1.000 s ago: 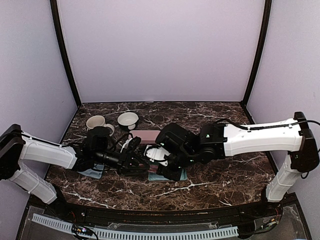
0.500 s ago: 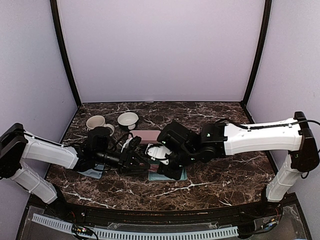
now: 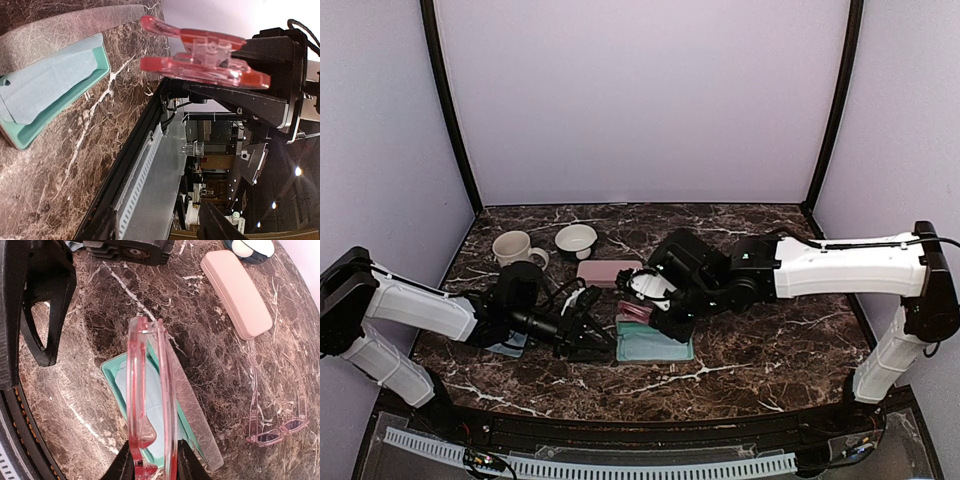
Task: Organize the sunglasses
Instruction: Put down the sunglasses at the center of the board.
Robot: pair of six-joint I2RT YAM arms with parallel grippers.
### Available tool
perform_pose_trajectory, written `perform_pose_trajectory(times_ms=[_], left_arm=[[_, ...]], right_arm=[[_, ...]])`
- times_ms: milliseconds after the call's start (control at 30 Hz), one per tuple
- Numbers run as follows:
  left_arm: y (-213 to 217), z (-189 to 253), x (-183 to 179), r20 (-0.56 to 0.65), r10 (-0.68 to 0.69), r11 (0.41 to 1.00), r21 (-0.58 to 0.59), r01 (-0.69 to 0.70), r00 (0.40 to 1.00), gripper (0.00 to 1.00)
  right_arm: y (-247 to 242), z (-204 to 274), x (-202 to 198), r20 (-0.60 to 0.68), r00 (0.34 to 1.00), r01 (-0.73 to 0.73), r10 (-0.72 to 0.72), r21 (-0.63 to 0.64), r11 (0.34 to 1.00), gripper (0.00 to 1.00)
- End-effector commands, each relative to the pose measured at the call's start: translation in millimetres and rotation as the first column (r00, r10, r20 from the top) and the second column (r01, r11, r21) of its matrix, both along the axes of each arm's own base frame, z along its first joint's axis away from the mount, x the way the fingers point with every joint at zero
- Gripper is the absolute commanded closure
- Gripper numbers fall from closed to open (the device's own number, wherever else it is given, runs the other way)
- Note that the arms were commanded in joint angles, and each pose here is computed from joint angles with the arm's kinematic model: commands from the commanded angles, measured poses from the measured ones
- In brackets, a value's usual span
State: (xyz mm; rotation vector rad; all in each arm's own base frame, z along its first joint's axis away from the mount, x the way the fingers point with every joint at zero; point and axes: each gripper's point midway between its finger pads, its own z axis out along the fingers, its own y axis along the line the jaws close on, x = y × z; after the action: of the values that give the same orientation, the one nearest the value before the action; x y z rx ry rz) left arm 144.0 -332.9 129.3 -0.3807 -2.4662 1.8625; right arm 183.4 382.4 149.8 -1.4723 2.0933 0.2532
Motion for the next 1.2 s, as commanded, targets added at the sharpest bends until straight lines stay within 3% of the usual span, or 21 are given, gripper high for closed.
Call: perform_pose_trajectory(times_ms=[0, 300, 500, 633, 833, 967, 1167], left_arm=[[3.9, -4.8, -8.1, -0.008, -0.031, 1.000, 0.007, 0.031, 1.000, 0.43], [12.7, -0.9, -1.3, 0.132, 0.011, 0.999, 0.045, -0.017, 0.991, 0.43], [22.6, -2.4, 13.5, 0.243, 0.084, 0.988, 0.104, -0.112, 0.966, 0.42], [24.4, -4.0, 18.5, 0.264, 0.098, 0.983, 0.128, -0.135, 0.960, 0.42], [24.8, -4.5, 20.9, 0.269, 0.107, 0.980, 0.134, -0.148, 0.957, 0.42], [24.7, -4.7, 21.2, 0.266, 0.110, 0.980, 0.134, -0.150, 0.958, 0.42], [28.0, -12.2, 24.7, 0.324, 0.100, 0.975, 0.158, -0.158, 0.941, 0.42]], right_arm=[[-5.2, 5.6, -0.5, 0.003, 1.000, 0.018, -0.018, 0.020, 1.000, 0.74], [-7.1, -5.7, -20.3, -0.095, 0.991, -0.091, 0.096, 0.055, 0.994, 0.70], [-4.9, -34.3, -23.2, -0.166, 0.974, -0.152, 0.151, 0.004, 0.988, 0.69], [-4.1, -59.8, -24.7, -0.187, 0.962, -0.213, 0.200, -0.052, 0.976, 0.65], [2.2, -66.8, -17.5, -0.174, 0.954, -0.256, 0.243, -0.055, 0.965, 0.68], [3.4, -64.9, -13.7, -0.163, 0.956, -0.256, 0.245, -0.054, 0.965, 0.70], [-11.8, -50.5, -16.1, -0.185, 0.972, -0.156, 0.147, -0.038, 0.987, 0.61]])
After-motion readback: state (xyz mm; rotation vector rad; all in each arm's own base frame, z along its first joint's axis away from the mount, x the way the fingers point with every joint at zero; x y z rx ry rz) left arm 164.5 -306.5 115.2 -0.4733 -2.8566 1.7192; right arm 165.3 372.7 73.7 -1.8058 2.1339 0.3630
